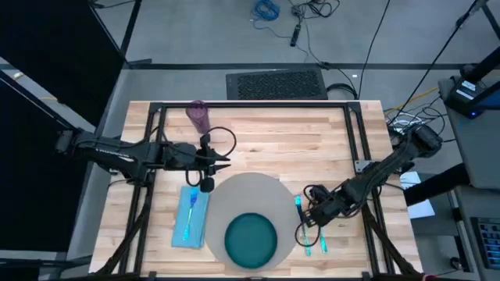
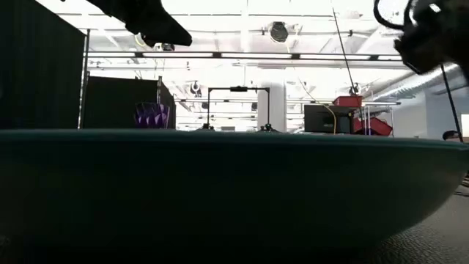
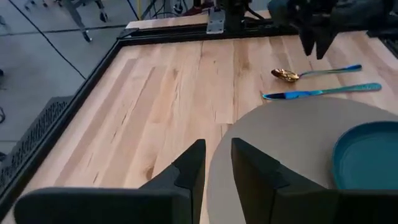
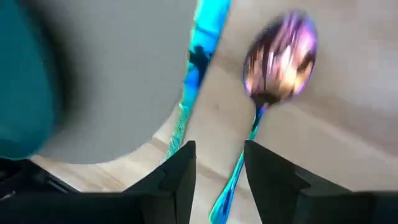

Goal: Set table place
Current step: Put the purple glass on the gray placemat to the top of the green plate

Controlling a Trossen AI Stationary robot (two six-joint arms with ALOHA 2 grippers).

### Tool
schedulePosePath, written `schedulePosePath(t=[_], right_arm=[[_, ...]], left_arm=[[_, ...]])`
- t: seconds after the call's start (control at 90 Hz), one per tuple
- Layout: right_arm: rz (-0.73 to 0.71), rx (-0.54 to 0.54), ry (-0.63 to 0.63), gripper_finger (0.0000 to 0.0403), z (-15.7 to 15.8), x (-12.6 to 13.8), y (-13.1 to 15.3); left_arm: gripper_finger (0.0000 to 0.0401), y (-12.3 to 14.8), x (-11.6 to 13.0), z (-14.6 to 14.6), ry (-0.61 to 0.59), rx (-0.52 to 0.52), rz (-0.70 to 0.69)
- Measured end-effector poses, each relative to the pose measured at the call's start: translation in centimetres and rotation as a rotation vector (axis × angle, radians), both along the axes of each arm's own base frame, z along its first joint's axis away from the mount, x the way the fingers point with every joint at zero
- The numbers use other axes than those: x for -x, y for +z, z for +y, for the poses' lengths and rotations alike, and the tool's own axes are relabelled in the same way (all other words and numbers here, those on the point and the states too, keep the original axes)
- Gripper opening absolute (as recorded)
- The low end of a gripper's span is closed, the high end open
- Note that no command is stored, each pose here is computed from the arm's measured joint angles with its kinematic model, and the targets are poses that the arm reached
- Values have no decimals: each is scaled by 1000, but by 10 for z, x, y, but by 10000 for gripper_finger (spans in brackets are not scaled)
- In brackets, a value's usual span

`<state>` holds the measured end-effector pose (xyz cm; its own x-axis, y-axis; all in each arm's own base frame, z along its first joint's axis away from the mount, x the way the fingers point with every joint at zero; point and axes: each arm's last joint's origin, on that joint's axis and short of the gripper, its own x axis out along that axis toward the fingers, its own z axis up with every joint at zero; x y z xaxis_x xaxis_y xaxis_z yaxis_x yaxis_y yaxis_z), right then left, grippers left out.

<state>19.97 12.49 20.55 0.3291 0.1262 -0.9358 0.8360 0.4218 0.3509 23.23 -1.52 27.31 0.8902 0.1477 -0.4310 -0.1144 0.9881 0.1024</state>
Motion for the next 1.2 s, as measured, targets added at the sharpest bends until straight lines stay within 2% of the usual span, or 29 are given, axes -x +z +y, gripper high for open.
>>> schedulePosePath(t=[0.156,0.289,0.4,0.467,0.556,0.622,0.689,0.778,0.889,0.944,1.078,1.2], right_arm=[[-106,104,155,121,-13,-6,9],[-193,211,372,121,-24,-18,12],[-275,329,542,121,-36,-29,15],[-315,410,625,121,-45,-36,17],[-330,494,698,121,-58,-42,18],[-332,537,722,121,-68,-45,19],[-324,566,731,121,-77,-48,19],[-306,610,725,121,-88,-49,19],[-263,705,671,121,-98,-51,20],[-252,716,665,121,-101,-51,20],[-240,712,664,121,-104,-50,19],[-244,712,664,121,-104,-51,19]], left_arm=[[63,-1,0,0,52,60,-7],[63,0,1,-4,54,112,-17],[63,4,0,-4,99,144,-36],[63,12,-1,1,196,116,-73],[63,28,1,16,411,6,-88],[63,43,7,34,597,-65,-59],[63,62,15,56,707,-54,-28],[63,85,24,87,776,23,-5],[63,108,43,120,891,45,5],[63,116,52,136,946,71,15],[63,105,76,168,1075,181,202],[63,79,84,193,1060,381,372]])
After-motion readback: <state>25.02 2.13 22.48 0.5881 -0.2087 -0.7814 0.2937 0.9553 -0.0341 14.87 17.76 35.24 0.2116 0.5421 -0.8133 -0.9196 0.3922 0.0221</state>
